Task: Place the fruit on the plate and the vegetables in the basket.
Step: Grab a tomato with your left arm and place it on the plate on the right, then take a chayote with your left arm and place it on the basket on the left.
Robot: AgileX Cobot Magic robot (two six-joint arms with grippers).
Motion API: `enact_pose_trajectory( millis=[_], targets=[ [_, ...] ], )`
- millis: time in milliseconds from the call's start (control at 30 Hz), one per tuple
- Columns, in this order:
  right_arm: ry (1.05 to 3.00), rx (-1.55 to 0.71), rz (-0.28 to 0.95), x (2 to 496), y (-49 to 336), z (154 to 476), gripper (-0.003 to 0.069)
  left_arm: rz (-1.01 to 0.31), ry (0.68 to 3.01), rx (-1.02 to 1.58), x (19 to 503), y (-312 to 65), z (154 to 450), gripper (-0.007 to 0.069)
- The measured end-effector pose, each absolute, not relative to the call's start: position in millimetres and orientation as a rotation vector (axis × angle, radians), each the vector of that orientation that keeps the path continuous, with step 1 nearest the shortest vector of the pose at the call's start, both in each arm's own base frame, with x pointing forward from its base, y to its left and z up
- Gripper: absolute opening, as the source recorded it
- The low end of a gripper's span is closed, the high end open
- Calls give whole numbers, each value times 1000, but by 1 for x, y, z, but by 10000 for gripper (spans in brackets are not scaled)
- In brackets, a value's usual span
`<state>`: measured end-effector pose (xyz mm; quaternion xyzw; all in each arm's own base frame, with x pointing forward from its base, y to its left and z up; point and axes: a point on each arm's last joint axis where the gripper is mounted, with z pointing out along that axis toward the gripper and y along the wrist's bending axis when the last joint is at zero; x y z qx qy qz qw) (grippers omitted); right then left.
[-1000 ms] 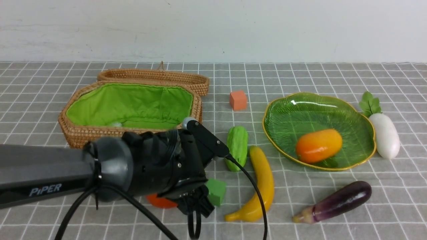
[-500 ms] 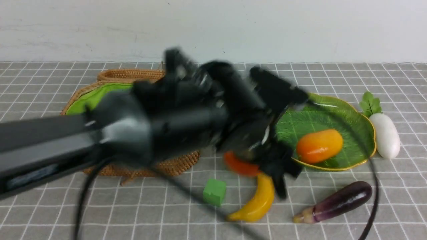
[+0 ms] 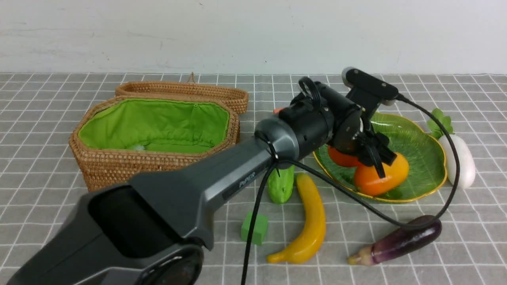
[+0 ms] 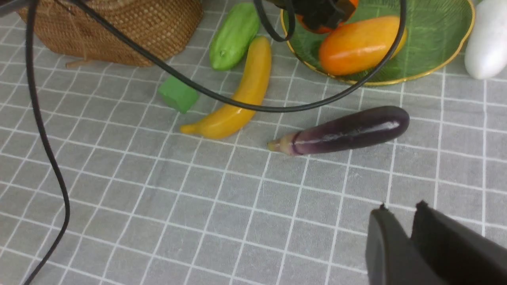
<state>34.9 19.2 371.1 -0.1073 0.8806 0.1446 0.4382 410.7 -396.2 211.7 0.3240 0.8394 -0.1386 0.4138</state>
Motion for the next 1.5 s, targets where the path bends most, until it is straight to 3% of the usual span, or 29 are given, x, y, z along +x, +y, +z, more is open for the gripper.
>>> enact_pose_trajectory(
  millis=[133,267,433,567,700,933,1267,1500],
  targets=[
    [2192,-267,361,35,19,371,108,-360,2122,794,409,-395,219,645],
    [2192,-267,361,35,19,371,108,-339,2178,795,400,-385,245,662],
    [2193,-268,365,35,20,371,108,-239,2402,785,372,-353,295,572],
    [2190,-267,367,35,20,371,108,-166,2505,737,364,-338,305,485],
    [2190,-268,370,35,20,371,110,-91,2584,720,369,-333,276,430],
    [2191,-269,395,34,21,371,116,-47,2595,625,404,-319,225,463],
    [2192,-269,399,34,22,371,122,-4,2615,588,424,-316,176,479],
    [2192,-269,400,34,22,371,122,9,2641,589,422,-317,178,417]
  ],
)
